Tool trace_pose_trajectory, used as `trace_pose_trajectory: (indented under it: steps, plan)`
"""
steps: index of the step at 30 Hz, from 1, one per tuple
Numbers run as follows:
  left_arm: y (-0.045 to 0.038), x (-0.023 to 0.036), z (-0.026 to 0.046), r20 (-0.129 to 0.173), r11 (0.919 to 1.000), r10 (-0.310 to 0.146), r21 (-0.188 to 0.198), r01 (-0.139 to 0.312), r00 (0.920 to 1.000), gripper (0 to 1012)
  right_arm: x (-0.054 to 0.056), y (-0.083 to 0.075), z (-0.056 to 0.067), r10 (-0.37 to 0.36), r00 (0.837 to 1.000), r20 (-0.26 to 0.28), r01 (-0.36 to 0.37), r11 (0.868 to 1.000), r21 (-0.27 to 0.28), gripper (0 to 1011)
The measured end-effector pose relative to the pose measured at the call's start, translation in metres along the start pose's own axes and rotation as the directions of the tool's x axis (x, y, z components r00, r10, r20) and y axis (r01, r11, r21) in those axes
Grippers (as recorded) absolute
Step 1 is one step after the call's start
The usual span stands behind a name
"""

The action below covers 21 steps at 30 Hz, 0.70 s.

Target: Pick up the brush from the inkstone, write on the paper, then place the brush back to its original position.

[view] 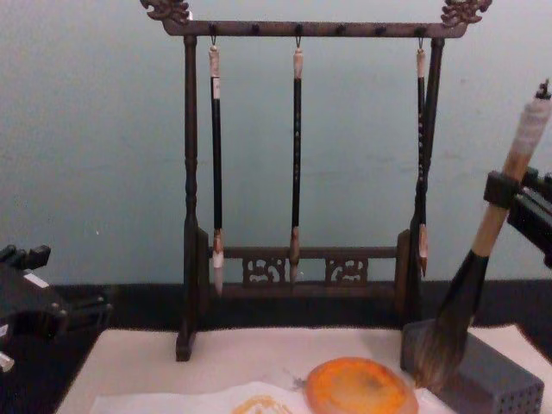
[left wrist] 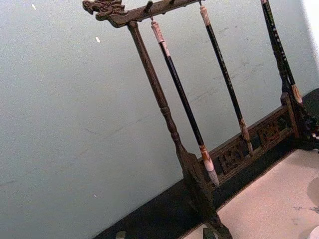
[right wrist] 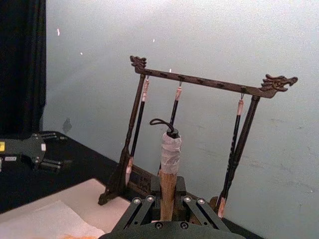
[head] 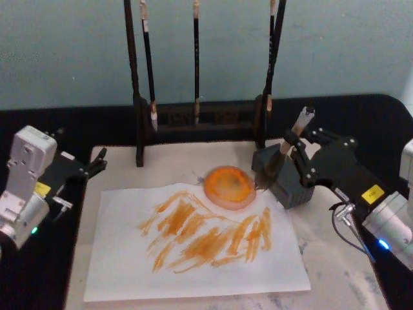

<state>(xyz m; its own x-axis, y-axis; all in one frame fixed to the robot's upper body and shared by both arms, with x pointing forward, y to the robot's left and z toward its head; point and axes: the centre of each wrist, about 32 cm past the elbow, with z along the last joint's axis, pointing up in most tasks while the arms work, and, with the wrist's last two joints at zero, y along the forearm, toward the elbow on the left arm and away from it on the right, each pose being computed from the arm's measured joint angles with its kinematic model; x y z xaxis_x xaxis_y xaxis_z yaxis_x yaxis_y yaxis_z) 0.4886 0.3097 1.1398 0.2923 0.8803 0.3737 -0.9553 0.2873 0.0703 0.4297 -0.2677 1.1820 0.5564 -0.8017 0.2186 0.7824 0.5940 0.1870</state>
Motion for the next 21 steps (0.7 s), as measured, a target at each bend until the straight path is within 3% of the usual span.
trace_pose_trajectory:
  steps: [21]
  plan:
    - [0.0,0.0,0.0,0.0,1.0,0.0,0.0,0.0,1.0,1001,-0.006,-0.009,-0.012,0.067,0.987,0.144,-0.065,0.998,-0.017,168]
